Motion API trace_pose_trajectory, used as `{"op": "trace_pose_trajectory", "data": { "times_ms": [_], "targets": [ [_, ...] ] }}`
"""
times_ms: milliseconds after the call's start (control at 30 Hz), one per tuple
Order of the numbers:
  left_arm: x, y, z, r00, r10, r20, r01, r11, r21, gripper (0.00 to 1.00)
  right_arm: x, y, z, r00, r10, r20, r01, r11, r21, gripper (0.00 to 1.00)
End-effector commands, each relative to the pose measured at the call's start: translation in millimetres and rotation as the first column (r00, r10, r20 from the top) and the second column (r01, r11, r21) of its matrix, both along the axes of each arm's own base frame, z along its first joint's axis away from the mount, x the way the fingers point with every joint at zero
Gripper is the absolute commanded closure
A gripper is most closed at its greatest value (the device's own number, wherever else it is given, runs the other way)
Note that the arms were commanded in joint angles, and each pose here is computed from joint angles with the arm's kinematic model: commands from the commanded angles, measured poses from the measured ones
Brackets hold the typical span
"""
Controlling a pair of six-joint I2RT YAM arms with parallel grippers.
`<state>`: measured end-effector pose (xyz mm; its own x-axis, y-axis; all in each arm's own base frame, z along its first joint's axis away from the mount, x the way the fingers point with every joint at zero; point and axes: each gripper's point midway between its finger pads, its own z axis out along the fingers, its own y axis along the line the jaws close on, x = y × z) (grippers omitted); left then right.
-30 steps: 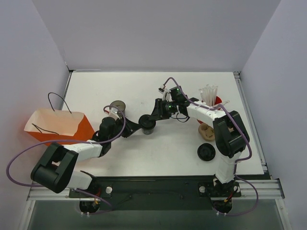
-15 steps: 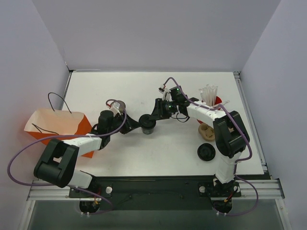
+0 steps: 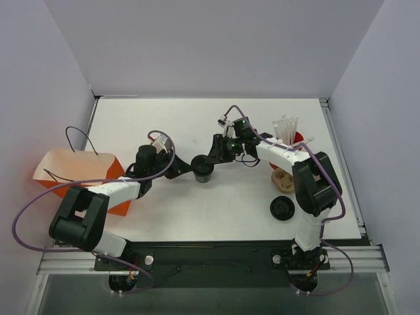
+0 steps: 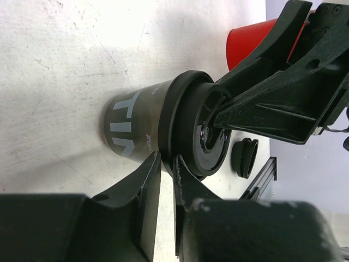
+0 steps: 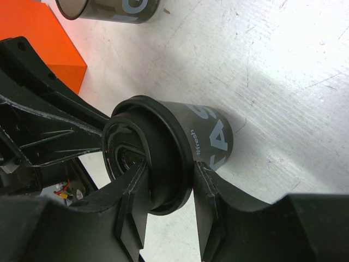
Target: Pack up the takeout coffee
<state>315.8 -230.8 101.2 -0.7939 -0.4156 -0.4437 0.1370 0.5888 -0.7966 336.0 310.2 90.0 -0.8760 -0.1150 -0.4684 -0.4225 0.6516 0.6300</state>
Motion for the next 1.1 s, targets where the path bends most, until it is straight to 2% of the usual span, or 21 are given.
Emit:
{"op": "trace_pose_trajectory", "data": {
  "times_ms": [0, 67, 200, 300, 333, 367, 433, 533, 733, 1067],
  "targets": [
    [-5.1, 33.4, -66.2, 0.975, 0.174, -0.140, -0.145, 0.970, 0.196, 0.80, -49.2, -34.9, -70.5, 0.985, 0.035, -0.167, -0.072, 0.972, -0.222, 0.75],
    [-18.1, 42.0, -89.2, 0.957, 0.223, -0.187, -0.163, 0.943, 0.291, 0.81, -47.6, -36.5, -72.8, 0.986, 0.034, -0.165, -0.071, 0.972, -0.225, 0.75],
    [-40.5, 33.8, -105.3, 0.953, 0.226, -0.203, -0.139, 0.918, 0.372, 0.82, -40.8, -34.9, -71.9, 0.987, 0.039, -0.158, -0.074, 0.972, -0.225, 0.75],
    [-31.5, 25.8, -80.1, 0.966, 0.196, -0.167, -0.142, 0.946, 0.290, 0.78, -42.6, -33.2, -69.1, 0.985, 0.060, -0.162, -0.095, 0.971, -0.218, 0.75],
    [-23.9, 20.9, -58.9, 0.977, 0.161, -0.140, -0.129, 0.969, 0.212, 0.76, -44.5, -35.2, -70.2, 0.984, 0.071, -0.163, -0.107, 0.968, -0.226, 0.75],
    [-18.5, 18.8, -46.0, 0.983, 0.142, -0.120, -0.121, 0.978, 0.171, 0.70, -45.5, -36.5, -70.6, 0.984, 0.078, -0.163, -0.115, 0.966, -0.231, 0.75],
    [-4.8, 13.3, -13.2, 0.994, 0.087, -0.065, -0.080, 0.992, 0.101, 0.65, -46.5, -38.5, -69.2, 0.981, 0.089, -0.170, -0.129, 0.962, -0.241, 0.75],
    [9.4, 3.8, 16.1, 1.000, 0.008, -0.001, -0.008, 0.997, 0.081, 0.61, -45.5, -38.8, -65.7, 0.979, 0.113, -0.168, -0.152, 0.958, -0.244, 0.75],
    [18.7, -3.0, 18.9, 0.998, -0.063, 0.030, 0.060, 0.995, 0.075, 0.60, -45.7, -36.8, -62.1, 0.973, 0.148, -0.179, -0.189, 0.952, -0.242, 0.75],
    [20.6, -1.0, 11.0, 0.993, -0.101, 0.055, 0.095, 0.990, 0.100, 0.60, -43.1, -41.2, -60.6, 0.973, 0.145, -0.181, -0.187, 0.951, -0.247, 0.75]
  ]
}}
